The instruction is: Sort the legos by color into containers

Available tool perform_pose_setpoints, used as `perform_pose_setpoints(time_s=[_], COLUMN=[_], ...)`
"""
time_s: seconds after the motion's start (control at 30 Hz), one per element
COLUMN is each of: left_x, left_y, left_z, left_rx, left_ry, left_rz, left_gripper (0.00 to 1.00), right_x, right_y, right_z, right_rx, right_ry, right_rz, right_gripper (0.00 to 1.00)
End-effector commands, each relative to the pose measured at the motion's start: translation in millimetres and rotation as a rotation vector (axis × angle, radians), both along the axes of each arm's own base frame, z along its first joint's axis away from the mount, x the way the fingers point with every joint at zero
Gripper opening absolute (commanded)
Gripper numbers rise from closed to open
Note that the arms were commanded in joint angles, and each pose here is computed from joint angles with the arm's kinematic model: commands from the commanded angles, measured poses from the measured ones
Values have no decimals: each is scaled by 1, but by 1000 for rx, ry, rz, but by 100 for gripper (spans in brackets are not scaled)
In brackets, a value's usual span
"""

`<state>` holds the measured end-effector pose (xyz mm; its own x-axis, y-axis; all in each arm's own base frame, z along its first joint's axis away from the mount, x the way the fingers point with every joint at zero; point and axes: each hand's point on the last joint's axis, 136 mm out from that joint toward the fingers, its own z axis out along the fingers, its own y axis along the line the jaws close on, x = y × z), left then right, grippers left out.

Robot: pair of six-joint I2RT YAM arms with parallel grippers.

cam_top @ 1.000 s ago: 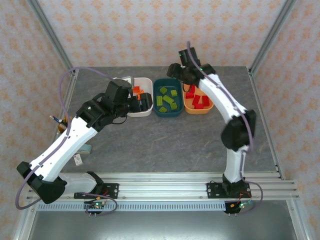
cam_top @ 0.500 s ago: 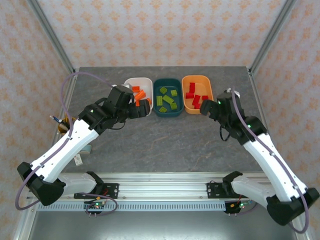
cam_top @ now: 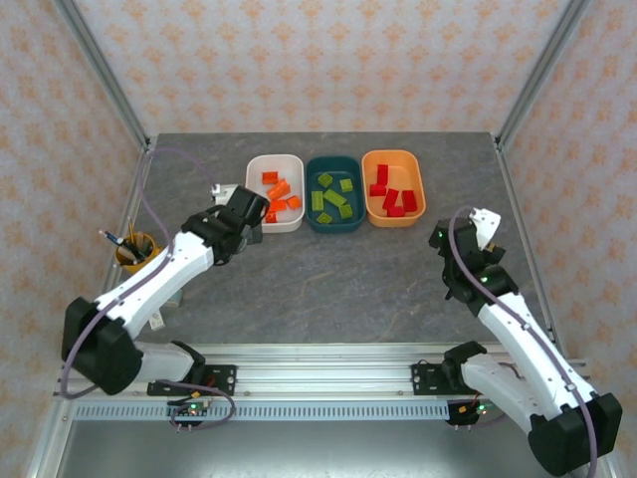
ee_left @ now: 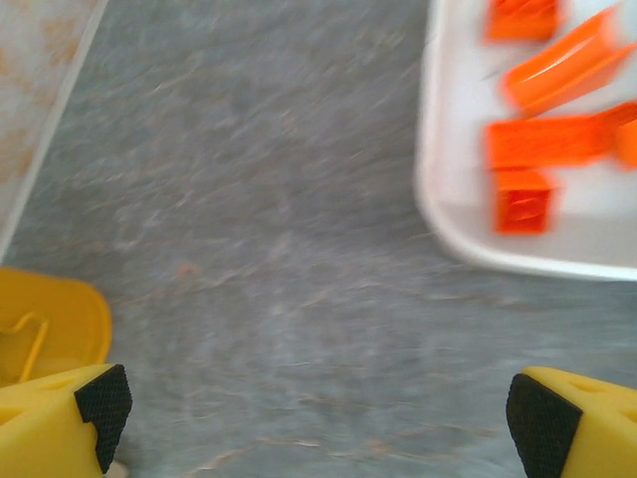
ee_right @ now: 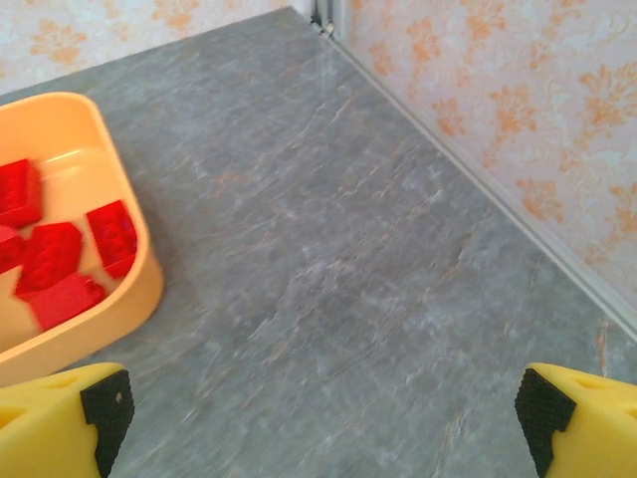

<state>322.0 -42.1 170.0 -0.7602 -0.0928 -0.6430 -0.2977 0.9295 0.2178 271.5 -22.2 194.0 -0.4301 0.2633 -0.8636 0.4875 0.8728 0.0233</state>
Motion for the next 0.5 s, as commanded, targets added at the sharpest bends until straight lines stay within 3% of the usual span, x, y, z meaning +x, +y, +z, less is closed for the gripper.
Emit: perform_pose_setpoints(time_s=[0.0,0.17,0.37,0.47], left_x=[11,8,15,28], left_y=[28,71,79,78], left_z=[5,-10,-34,-32], left_rx=[98,-4,98,113], left_ry=[-57,-278,-152,-184], left_rz=[22,224,143,104], left_gripper=[100,100,100,100], right_x=[17,33,67,85], right_y=[-12,-20,-26,-31], right_z=[8,-30,-64,-77], right_rx=[-86,-102,-54,-52], right_ry=[-153,-120,-113,-91], right_rz=[-49,-56,-17,-2], right_gripper=[100,100,100,100])
